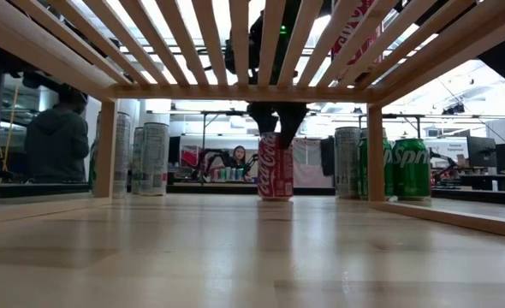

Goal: Place canned beverage on shelf
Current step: Put the red-white soda can on the shelf aligned with the other red-white soda can

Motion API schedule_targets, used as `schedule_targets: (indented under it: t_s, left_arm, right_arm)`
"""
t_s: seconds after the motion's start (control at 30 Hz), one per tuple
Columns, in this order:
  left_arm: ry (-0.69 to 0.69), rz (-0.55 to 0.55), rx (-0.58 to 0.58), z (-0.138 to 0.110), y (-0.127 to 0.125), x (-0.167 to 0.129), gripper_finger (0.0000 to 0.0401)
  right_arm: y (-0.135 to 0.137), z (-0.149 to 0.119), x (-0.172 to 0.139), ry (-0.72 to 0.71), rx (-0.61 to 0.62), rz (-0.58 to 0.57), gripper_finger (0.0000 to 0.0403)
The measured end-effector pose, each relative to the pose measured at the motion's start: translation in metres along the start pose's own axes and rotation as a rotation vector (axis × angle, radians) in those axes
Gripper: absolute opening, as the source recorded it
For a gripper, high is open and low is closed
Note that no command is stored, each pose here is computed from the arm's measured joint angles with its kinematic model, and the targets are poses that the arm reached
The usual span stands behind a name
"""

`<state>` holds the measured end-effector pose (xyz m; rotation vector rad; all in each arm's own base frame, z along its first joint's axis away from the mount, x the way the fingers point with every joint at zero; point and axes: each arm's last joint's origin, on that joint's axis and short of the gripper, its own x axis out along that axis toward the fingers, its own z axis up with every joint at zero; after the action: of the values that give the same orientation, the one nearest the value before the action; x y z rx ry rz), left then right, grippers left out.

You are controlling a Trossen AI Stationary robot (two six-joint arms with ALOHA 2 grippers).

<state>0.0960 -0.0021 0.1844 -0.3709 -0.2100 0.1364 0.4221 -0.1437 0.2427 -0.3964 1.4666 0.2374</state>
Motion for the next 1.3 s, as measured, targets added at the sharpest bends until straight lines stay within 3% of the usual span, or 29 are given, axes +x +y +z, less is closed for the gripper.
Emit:
schedule_targets:
  t_s: [0.27, 0.37, 0.47, 0.63, 0.73, 0.97, 1.3]
  left_arm:
    - [0.0, 0.0, 0.0, 0.0, 0.0, 0.0, 0.0003]
    - [0.0, 0.0, 0.0, 0.0, 0.0, 0.0, 0.0003]
    - [0.0, 0.0, 0.0, 0.0, 0.0, 0.0, 0.0003]
    - [0.0, 0.0, 0.0, 0.0, 0.0, 0.0, 0.0003]
    - [0.0, 0.0, 0.0, 0.0, 0.0, 0.0, 0.0003]
    - [0.0, 0.0, 0.0, 0.0, 0.0, 0.0, 0.0003]
    - [0.0, 0.0, 0.0, 0.0, 0.0, 0.0, 0.0003]
  right_arm:
    - [-0.007, 0.004, -0.033, -0.078, 0.038, -0.058, 0.0374]
    - [-0.01, 0.0, -0.053, -0.134, 0.146, -0.04, 0.0374]
    - [-0.013, -0.005, -0.07, -0.22, 0.347, 0.006, 0.0374]
    - [-0.013, -0.021, -0.073, -0.151, 0.984, 0.09, 0.0375]
    - [-0.015, -0.022, -0.067, -0.112, 1.201, 0.104, 0.0375]
    - [-0.018, -0.01, -0.049, -0.101, 1.323, 0.064, 0.0375]
    - [-0.016, 0.002, -0.01, 0.026, 1.329, 0.064, 0.0375]
